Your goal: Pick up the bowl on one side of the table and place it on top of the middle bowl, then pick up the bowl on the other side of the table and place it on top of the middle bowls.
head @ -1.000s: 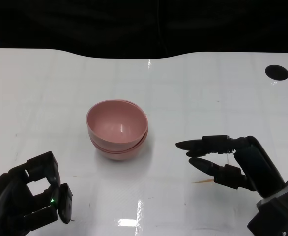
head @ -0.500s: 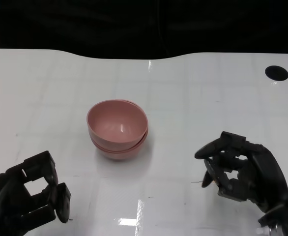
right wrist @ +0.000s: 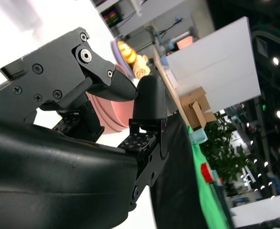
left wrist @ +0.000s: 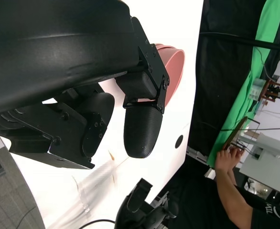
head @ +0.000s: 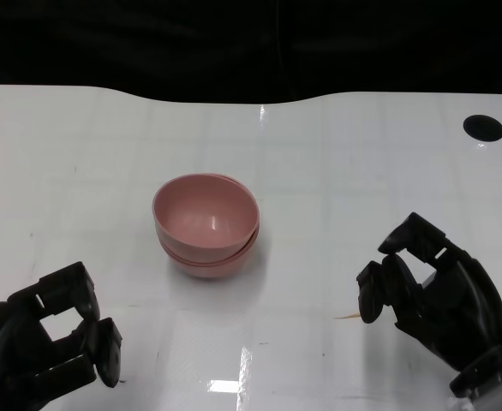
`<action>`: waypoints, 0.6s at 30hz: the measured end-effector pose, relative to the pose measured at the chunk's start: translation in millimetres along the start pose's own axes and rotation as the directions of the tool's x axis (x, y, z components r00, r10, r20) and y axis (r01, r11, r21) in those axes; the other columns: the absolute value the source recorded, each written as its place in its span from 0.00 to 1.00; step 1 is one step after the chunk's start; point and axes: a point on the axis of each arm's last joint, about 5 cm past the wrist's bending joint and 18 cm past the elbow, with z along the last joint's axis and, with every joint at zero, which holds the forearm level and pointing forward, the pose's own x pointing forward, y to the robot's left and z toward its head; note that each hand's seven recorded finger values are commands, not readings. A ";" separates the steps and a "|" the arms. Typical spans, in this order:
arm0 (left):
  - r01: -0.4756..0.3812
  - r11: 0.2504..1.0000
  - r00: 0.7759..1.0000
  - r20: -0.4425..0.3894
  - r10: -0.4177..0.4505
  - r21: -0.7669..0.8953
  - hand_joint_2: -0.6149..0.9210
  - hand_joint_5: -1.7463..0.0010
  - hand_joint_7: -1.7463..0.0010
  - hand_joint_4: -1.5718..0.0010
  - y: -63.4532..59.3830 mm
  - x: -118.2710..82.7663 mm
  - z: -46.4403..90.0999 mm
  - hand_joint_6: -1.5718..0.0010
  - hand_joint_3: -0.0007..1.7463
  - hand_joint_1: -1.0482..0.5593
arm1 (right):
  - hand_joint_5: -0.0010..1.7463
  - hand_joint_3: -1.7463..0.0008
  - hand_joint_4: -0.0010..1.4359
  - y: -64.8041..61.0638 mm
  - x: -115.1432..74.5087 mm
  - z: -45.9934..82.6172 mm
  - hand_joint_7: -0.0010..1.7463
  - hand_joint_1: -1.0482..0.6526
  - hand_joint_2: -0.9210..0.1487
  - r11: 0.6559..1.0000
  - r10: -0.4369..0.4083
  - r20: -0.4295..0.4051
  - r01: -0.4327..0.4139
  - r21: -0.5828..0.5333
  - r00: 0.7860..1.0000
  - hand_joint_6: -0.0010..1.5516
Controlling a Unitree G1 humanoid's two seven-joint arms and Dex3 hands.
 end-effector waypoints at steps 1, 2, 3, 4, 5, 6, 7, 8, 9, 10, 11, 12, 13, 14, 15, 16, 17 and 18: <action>-0.004 1.000 1.000 -0.001 0.004 -0.004 1.00 0.00 0.00 0.37 -0.1 -0.4 -0.2 0.50 0.83 0.83 | 1.00 0.24 0.62 -0.7 -1.8 -1.3 1.00 0.60 0.37 1.000 -0.008 -0.013 0.009 0.015 1.000 0.43; -0.009 1.000 1.000 -0.002 0.009 -0.007 1.00 0.00 0.00 0.37 -0.1 -1.0 -0.4 0.50 0.83 0.83 | 1.00 0.22 0.62 -1.6 -3.6 -2.5 1.00 0.60 0.38 1.000 -0.015 -0.020 0.016 0.027 1.000 0.44; -0.011 1.000 1.000 -0.003 0.011 -0.007 1.00 0.00 0.00 0.37 0.1 -1.7 -0.6 0.50 0.83 0.83 | 1.00 0.21 0.62 -2.3 -5.0 -3.4 1.00 0.60 0.38 0.999 -0.018 -0.020 0.018 0.036 1.000 0.44; -0.013 1.000 1.000 -0.002 0.013 -0.008 1.00 0.00 0.00 0.37 0.3 -2.3 -0.5 0.50 0.83 0.83 | 1.00 0.21 0.62 -2.9 -6.0 -4.0 1.00 0.60 0.39 0.999 -0.014 -0.016 0.015 0.044 1.000 0.44; -0.014 1.000 1.000 -0.001 0.014 -0.008 1.00 0.00 0.00 0.37 0.4 -2.7 -0.3 0.50 0.83 0.83 | 1.00 0.21 0.62 -3.1 -6.8 -4.7 1.00 0.60 0.39 0.999 -0.010 -0.014 0.011 0.049 1.000 0.44; -0.014 1.000 1.000 0.001 0.014 -0.008 1.00 0.00 0.00 0.36 0.4 -2.8 0.0 0.49 0.83 0.83 | 1.00 0.21 0.62 -3.2 -7.2 -5.4 1.00 0.60 0.39 0.998 -0.008 -0.011 0.009 0.054 1.000 0.44; -0.012 1.000 1.000 0.003 0.012 -0.010 1.00 0.00 0.00 0.36 0.3 -3.1 0.2 0.48 0.83 0.83 | 1.00 0.21 0.62 -3.3 -7.7 -6.2 0.99 0.59 0.40 0.998 -0.005 -0.010 0.006 0.061 1.000 0.44; -0.011 1.000 1.000 0.008 0.011 -0.018 1.00 0.00 0.00 0.35 0.3 -3.7 0.3 0.48 0.83 0.82 | 1.00 0.21 0.61 -4.0 -8.8 -6.9 0.99 0.59 0.40 0.998 0.000 -0.013 0.001 0.066 1.000 0.44; -0.010 1.000 1.000 0.013 0.010 -0.028 1.00 0.00 0.00 0.35 0.5 -4.5 0.3 0.47 0.83 0.82 | 1.00 0.21 0.61 -5.0 -9.9 -7.6 0.97 0.59 0.40 0.997 0.003 -0.018 -0.002 0.072 1.000 0.45; -0.012 0.999 1.000 0.018 0.013 -0.036 1.00 0.00 0.00 0.35 1.2 -5.7 0.4 0.47 0.84 0.82 | 1.00 0.22 0.61 -6.3 -11.5 -8.6 0.97 0.59 0.40 0.997 0.004 -0.024 -0.002 0.081 1.000 0.45; -0.015 0.999 1.000 0.020 0.016 -0.041 1.00 0.00 0.00 0.35 1.8 -6.7 0.4 0.47 0.84 0.82 | 1.00 0.22 0.61 -7.3 -12.8 -9.5 0.96 0.59 0.40 0.996 0.003 -0.030 0.000 0.088 1.000 0.46; -0.017 0.999 1.000 0.020 0.018 -0.044 1.00 0.00 0.00 0.35 2.1 -7.4 0.1 0.47 0.84 0.82 | 1.00 0.22 0.61 -8.1 -13.8 -10.3 0.96 0.59 0.40 0.996 0.001 -0.035 0.002 0.093 0.999 0.46; -0.017 0.999 1.000 0.020 0.018 -0.051 1.00 0.00 0.00 0.34 2.3 -8.0 -0.3 0.47 0.84 0.81 | 1.00 0.22 0.61 -8.7 -14.3 -10.8 0.91 0.58 0.42 0.995 0.007 -0.037 -0.004 0.101 0.999 0.49; -0.011 0.998 1.000 0.026 0.013 -0.066 1.00 0.00 0.00 0.34 2.2 -8.5 -0.8 0.46 0.84 0.80 | 1.00 0.23 0.61 -9.4 -14.9 -11.3 0.89 0.58 0.42 0.993 0.022 -0.036 -0.017 0.113 0.999 0.50; -0.008 0.997 0.999 0.031 0.010 -0.080 1.00 0.00 0.00 0.33 1.9 -8.8 -1.2 0.46 0.84 0.80 | 1.00 0.23 0.61 -10.1 -15.4 -11.4 0.88 0.58 0.42 0.992 0.034 -0.033 -0.030 0.120 0.999 0.51; -0.007 0.996 0.999 0.035 0.010 -0.088 1.00 0.00 0.00 0.33 1.9 -9.3 -1.5 0.46 0.84 0.79 | 1.00 0.23 0.61 -11.1 -16.0 -11.3 0.86 0.58 0.43 0.992 0.043 -0.030 -0.039 0.124 0.999 0.52; -0.007 0.996 0.999 0.037 0.011 -0.094 1.00 0.00 0.00 0.33 2.1 -9.9 -1.7 0.46 0.84 0.79 | 1.00 0.23 0.62 -12.5 -16.7 -11.3 0.86 0.58 0.42 0.991 0.048 -0.026 -0.044 0.128 0.999 0.53; -0.006 0.995 0.999 0.039 0.010 -0.101 1.00 0.00 0.00 0.33 2.2 -10.4 -1.9 0.46 0.84 0.79 | 1.00 0.23 0.62 -13.8 -17.5 -11.4 0.85 0.57 0.42 0.990 0.052 -0.024 -0.048 0.131 0.998 0.53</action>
